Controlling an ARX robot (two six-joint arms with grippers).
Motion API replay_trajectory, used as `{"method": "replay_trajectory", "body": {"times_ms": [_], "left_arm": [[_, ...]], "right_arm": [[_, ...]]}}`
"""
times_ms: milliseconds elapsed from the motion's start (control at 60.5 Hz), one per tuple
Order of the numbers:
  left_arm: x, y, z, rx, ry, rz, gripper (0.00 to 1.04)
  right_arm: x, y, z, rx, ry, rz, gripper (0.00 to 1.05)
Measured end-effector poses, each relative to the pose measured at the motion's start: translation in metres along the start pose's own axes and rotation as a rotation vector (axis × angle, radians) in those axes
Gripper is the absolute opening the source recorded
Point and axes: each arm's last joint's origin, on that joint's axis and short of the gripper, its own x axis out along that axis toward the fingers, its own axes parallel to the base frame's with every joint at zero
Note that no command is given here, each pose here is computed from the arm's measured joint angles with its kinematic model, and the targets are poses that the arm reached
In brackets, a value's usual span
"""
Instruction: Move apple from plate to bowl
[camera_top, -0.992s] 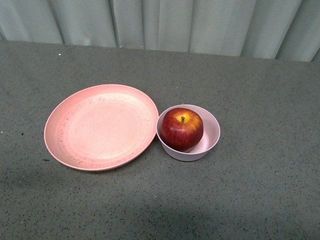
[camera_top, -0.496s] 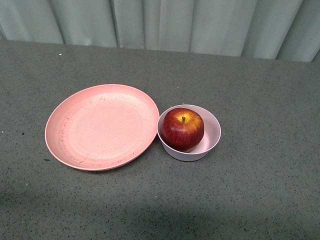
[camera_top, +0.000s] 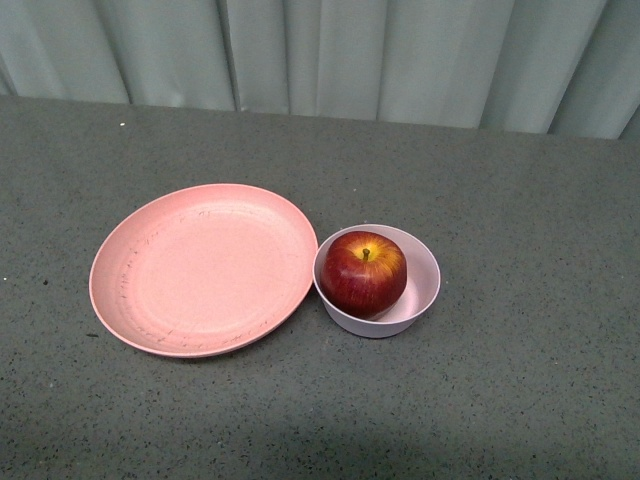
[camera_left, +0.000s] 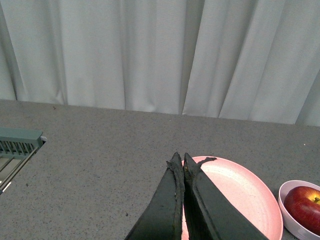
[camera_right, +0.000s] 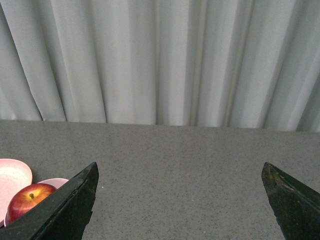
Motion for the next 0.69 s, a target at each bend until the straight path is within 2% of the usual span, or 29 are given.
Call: {"method": "replay_trajectory", "body": {"times_ms": [512, 595, 694], "left_arm": [[-0.012, 0.0, 0.0, 0.0, -0.001, 0.0, 0.04], [-0.019, 0.0, -0.005, 0.0, 0.033, 0.0, 0.04], [-0.022, 0.0, -0.003, 0.0, 0.005, 0.0, 0.04]], "right_arm": [[0.0, 0.0, 0.0, 0.0, 0.0, 0.0, 0.95], [0.0, 0.0, 0.0, 0.0, 0.0, 0.0, 0.95], [0.0, 0.0, 0.0, 0.0, 0.0, 0.0, 0.95]]}}
